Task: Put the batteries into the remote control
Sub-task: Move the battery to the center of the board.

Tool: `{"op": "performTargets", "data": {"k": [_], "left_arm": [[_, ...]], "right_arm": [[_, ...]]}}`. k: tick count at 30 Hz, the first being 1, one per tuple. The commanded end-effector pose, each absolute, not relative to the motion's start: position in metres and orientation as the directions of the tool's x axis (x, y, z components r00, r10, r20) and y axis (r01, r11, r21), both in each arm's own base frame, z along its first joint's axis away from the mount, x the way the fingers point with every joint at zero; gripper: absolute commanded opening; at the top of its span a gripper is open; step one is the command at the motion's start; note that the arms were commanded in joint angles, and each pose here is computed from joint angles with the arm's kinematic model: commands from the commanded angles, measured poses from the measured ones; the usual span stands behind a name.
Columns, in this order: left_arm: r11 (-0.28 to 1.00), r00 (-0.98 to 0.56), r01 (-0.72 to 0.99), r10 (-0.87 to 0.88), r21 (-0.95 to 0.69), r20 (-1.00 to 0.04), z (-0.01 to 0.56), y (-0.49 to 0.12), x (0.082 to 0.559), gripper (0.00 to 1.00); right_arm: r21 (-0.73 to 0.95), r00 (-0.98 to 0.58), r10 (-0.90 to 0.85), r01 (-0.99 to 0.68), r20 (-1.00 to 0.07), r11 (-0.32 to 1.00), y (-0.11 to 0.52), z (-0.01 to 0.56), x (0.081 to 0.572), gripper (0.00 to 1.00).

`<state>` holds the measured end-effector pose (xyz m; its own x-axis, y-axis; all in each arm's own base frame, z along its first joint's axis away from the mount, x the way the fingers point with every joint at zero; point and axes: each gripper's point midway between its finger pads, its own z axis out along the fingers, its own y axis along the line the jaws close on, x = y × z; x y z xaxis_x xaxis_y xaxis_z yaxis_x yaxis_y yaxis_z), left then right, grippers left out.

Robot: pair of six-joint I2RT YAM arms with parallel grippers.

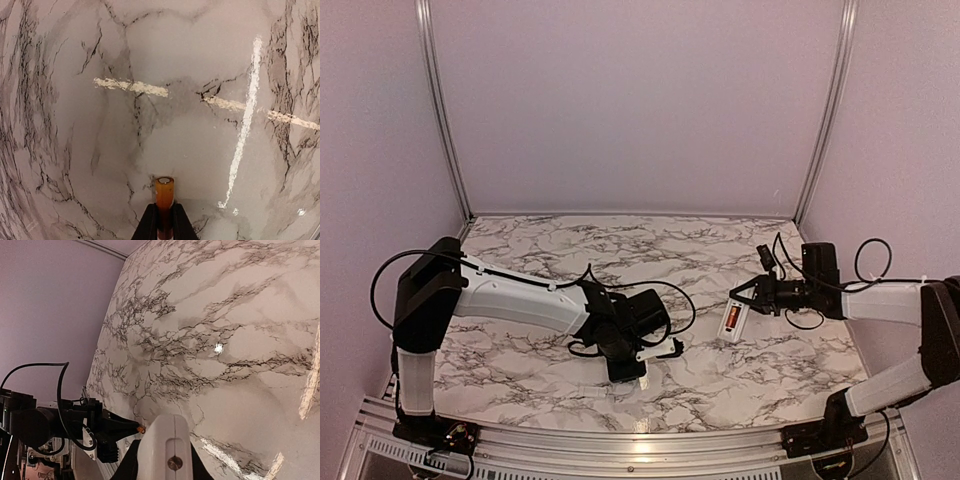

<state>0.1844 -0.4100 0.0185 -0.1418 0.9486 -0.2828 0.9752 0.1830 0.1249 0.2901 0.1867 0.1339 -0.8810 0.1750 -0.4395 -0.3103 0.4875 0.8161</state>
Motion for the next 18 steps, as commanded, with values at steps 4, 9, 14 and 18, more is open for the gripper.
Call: {"op": "performTargets", "data": {"k": [4,9,14,18], "left_arm": [[0.024,-0.009,0.996,0.986,0.088,-0.165,-0.001,-0.384,0.176,0.09],[0.062,-0.043,0.992,0.986,0.111,-0.161,0.002,-0.388,0.184,0.24],[0.148,-0.105,0.972,0.968,0.181,-0.227,0.03,-0.391,0.197,0.45],[0.263,-0.162,0.932,0.919,0.251,-0.361,0.077,-0.397,0.211,0.69]], "right_arm": [[0.806,-0.875,0.122,-0.367,-0.469,0.465,0.204,0.138,0.289,0.0],[0.8,-0.875,0.103,-0.377,-0.473,0.467,0.21,0.137,0.289,0.0],[0.797,-0.874,0.101,-0.38,-0.476,0.469,0.211,0.138,0.29,0.0],[0.787,-0.867,0.098,-0.39,-0.489,0.477,0.211,0.14,0.294,0.0]]}}
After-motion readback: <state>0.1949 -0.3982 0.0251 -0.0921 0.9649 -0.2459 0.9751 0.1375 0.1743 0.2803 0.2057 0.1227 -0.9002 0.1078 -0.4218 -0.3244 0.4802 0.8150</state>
